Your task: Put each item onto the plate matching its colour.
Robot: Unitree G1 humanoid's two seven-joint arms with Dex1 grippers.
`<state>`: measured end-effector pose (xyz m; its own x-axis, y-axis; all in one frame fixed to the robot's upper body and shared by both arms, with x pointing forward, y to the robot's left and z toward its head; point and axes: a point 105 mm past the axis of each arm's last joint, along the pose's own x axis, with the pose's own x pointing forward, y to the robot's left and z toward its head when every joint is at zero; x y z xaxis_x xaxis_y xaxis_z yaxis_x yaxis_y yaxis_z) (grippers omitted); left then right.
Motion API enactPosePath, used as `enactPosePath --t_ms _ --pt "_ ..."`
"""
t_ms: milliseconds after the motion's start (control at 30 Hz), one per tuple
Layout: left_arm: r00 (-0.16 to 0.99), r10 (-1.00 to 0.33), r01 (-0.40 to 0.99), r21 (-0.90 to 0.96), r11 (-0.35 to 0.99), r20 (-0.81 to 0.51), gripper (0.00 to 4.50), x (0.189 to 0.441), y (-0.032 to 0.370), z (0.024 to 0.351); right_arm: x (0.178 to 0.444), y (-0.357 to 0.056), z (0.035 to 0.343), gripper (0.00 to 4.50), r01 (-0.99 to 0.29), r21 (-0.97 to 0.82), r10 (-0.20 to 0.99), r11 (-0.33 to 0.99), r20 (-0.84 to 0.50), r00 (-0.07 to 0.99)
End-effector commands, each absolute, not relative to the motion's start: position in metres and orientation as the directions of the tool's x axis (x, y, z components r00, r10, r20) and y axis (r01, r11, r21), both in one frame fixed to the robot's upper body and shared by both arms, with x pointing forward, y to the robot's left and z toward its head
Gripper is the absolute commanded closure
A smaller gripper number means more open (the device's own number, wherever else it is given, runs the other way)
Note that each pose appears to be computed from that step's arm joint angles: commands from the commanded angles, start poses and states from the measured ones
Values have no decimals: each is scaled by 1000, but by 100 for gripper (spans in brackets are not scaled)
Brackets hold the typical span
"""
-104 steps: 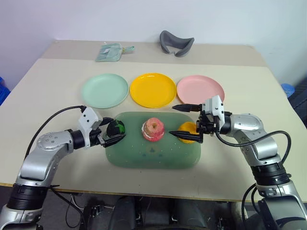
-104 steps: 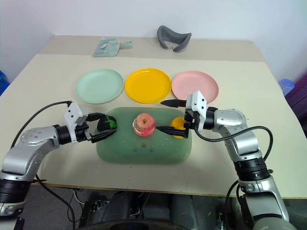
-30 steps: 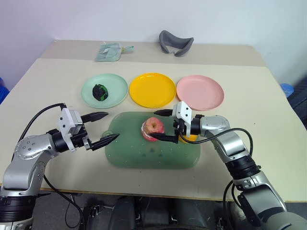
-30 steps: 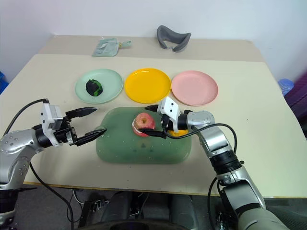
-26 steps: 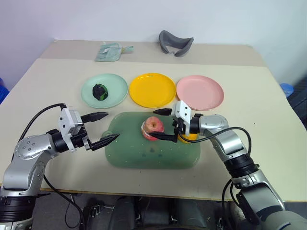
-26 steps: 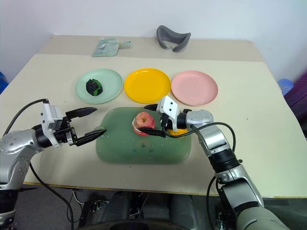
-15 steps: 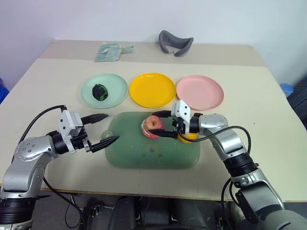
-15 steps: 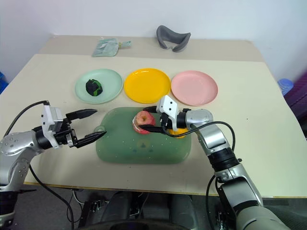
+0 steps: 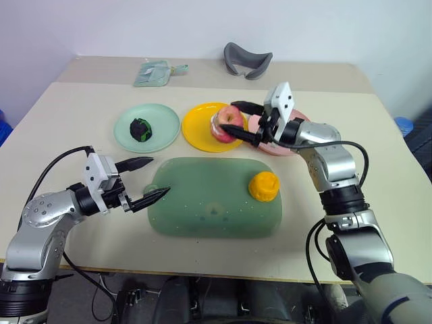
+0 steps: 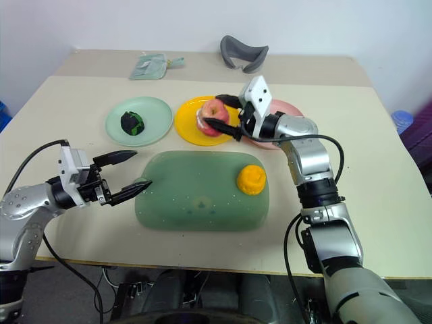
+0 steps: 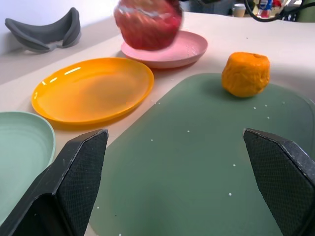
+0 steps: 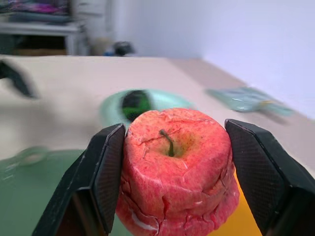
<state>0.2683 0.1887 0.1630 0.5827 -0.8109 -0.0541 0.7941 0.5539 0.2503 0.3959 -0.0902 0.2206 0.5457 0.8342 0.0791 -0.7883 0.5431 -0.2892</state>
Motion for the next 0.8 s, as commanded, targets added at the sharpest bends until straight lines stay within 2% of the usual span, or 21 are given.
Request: enactPosePath --t_ms 33,267,500,667,800 --pt "580 -814 783 290 550 -23 0 267 185 174 419 -118 239 126 -679 -341 747 650 122 654" --pt "584 -812 780 288 556 -12 0 264 186 176 451 -156 223 126 -580 -276 618 767 74 783" --pt "590 -807 775 284 564 -6 0 259 189 178 457 -169 218 126 -544 -253 572 800 50 818" --pt "588 -809 777 283 563 -6 0 257 185 178 451 -170 237 126 -576 -240 614 782 136 777" --pt "574 -819 789 275 550 -10 0 256 182 178 427 -167 246 126 -700 -251 743 668 178 645"
